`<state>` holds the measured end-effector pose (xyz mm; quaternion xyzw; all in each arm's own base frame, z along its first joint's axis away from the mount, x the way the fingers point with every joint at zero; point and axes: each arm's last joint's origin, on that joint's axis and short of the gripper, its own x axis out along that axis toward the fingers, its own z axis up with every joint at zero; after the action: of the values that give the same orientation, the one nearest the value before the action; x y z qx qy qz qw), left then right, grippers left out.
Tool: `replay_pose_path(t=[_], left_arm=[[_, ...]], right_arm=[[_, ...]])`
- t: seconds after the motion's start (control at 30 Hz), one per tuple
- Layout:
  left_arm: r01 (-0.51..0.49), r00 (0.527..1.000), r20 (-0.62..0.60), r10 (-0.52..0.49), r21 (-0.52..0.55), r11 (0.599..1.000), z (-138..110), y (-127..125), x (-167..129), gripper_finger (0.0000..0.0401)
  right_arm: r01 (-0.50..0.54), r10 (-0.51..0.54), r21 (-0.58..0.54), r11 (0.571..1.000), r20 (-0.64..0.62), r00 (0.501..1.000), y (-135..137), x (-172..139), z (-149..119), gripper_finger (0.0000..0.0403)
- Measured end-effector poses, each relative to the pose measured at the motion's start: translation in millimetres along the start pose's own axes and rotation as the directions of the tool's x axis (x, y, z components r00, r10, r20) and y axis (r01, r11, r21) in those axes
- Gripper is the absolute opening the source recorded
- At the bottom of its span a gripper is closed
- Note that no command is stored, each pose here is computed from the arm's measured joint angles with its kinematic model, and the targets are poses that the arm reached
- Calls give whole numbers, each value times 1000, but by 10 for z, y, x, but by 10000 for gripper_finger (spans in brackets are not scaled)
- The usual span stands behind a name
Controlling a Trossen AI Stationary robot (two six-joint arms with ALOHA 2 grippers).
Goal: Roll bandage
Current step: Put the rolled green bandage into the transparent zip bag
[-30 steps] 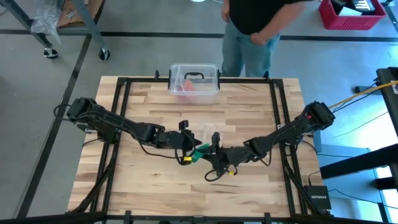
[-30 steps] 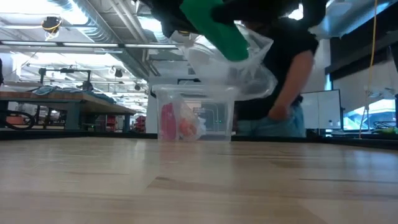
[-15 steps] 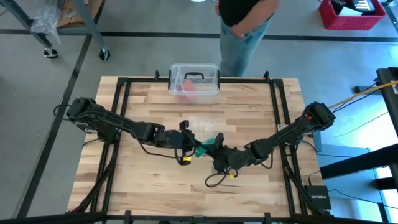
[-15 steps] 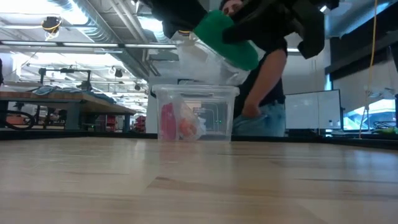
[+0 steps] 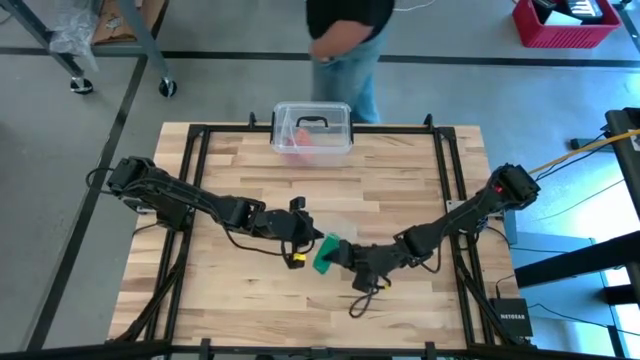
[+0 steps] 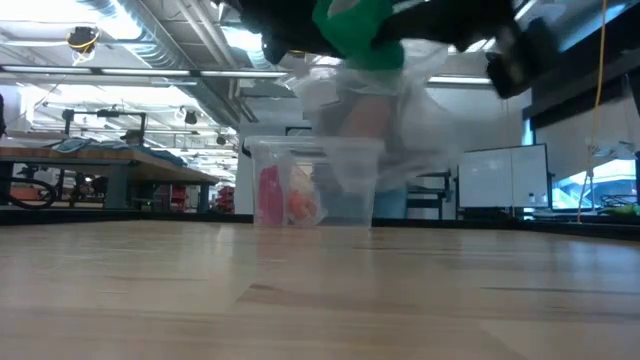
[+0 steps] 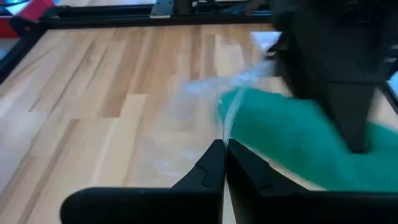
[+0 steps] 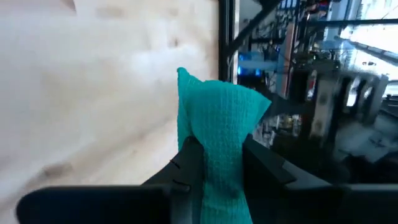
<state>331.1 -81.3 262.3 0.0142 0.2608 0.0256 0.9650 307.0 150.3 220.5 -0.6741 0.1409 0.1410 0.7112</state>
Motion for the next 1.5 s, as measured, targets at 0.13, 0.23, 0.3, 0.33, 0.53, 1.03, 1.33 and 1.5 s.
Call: replay_pose_path(t=[0.13, 0.23, 0.3, 0.33, 0.53, 1.03, 1.33, 1.5], left_arm=[[64, 998, -7, -64, -7, 998, -3, -28, -3, 1], [137, 990, -23, -138, -24, 990, 0, -52, -10, 1], [166, 985, -31, -167, -36, 985, 11, -69, -20, 1], [167, 985, -33, -169, -41, 985, 19, -74, -25, 1], [178, 984, -6, -179, -27, 984, 95, -117, -65, 1], [64, 998, 25, -63, -48, 997, 153, -99, -66, 1], [-23, 1000, -18, 24, 13, 1000, 115, -35, -57, 1], [-34, 999, -21, 35, 35, 999, 120, 10, -46, 9]], right_arm=[[-19, 18, -20, 1000, -41, 999, 23, 3, -25, 89], [-48, 51, 36, 998, -100, 994, 59, 14, -81, 89], [-26, 37, 74, 997, -156, 987, 54, 16, -107, 89], [-11, 26, 80, 997, -189, 982, 51, 14, -115, 89], [128, -45, 281, 951, -282, 958, 4, 2, -116, 77], [200, 97, 779, 594, -317, 944, 89, 69, -361, 74], [187, 124, 828, 529, -293, 948, 101, 89, -407, 74], [176, 130, 838, 517, -280, 951, 107, 92, -404, 74]])
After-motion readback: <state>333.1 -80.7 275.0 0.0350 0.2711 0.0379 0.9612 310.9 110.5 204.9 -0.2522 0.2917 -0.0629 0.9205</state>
